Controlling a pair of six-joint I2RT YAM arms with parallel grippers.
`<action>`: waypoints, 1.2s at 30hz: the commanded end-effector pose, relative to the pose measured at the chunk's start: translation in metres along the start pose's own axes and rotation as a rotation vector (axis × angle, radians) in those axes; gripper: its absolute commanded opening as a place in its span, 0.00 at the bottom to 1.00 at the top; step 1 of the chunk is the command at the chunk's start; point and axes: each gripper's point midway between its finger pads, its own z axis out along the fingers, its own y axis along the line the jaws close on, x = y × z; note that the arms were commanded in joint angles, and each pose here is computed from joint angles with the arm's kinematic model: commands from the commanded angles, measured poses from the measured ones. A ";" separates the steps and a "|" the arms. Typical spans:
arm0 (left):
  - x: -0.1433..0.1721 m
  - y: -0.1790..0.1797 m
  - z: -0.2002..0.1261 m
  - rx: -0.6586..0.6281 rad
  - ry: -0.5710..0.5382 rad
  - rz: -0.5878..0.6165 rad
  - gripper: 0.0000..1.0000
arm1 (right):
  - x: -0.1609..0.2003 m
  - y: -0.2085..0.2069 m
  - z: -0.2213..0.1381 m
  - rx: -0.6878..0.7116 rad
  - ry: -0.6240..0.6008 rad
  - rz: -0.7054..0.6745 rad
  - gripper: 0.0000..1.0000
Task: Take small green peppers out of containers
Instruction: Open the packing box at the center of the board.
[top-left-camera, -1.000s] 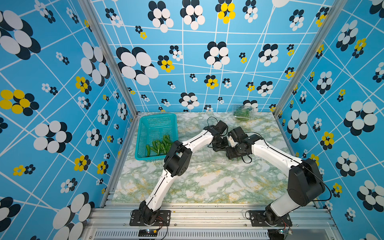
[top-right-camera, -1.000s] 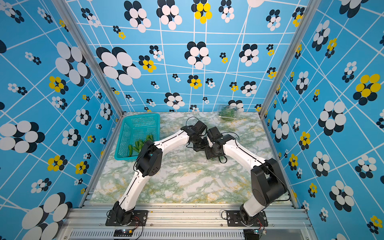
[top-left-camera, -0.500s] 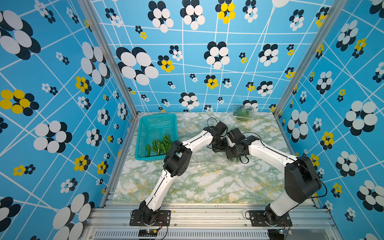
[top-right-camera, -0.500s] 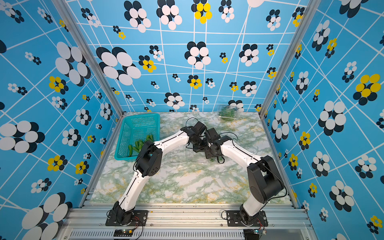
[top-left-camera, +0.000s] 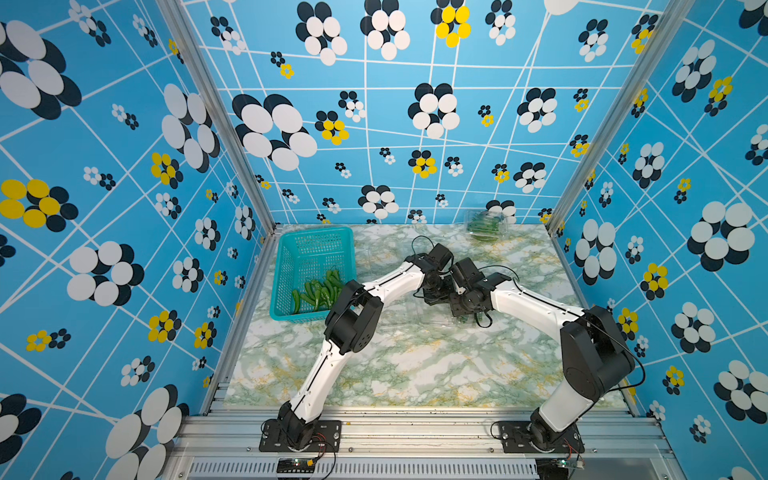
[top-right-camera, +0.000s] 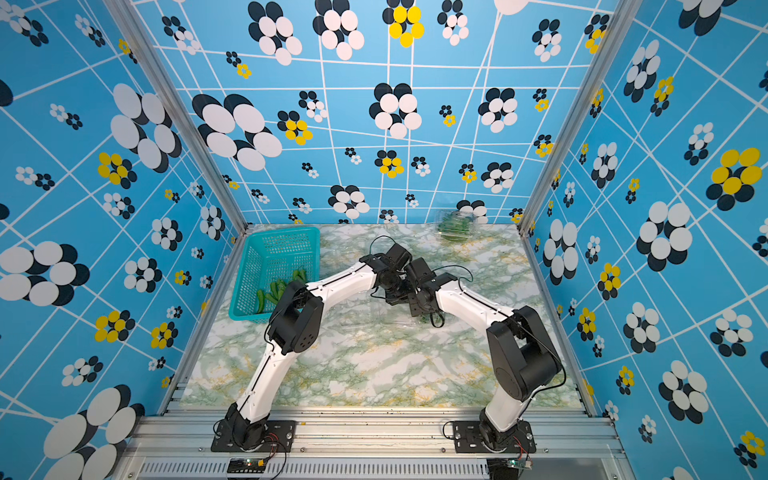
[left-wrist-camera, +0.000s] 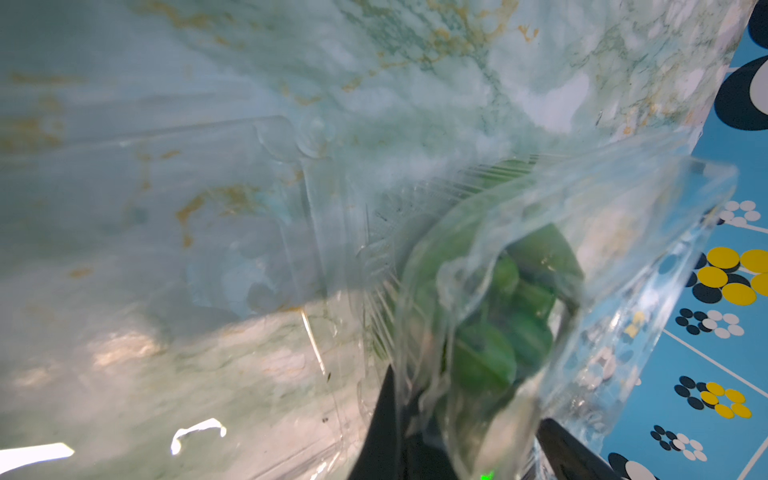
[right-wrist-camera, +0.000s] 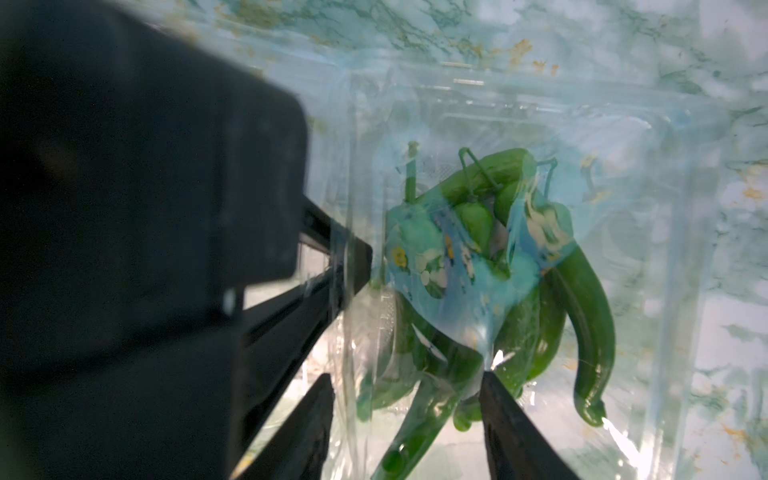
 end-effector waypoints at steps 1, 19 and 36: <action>0.002 -0.009 -0.018 0.023 -0.004 0.006 0.02 | 0.016 -0.009 0.020 0.057 0.045 0.029 0.53; 0.005 0.000 -0.018 0.000 0.000 0.009 0.02 | -0.009 -0.018 -0.018 0.089 -0.030 -0.007 0.00; 0.007 0.012 -0.028 -0.068 -0.009 0.035 0.00 | -0.042 -0.046 -0.051 0.161 -0.121 -0.016 0.00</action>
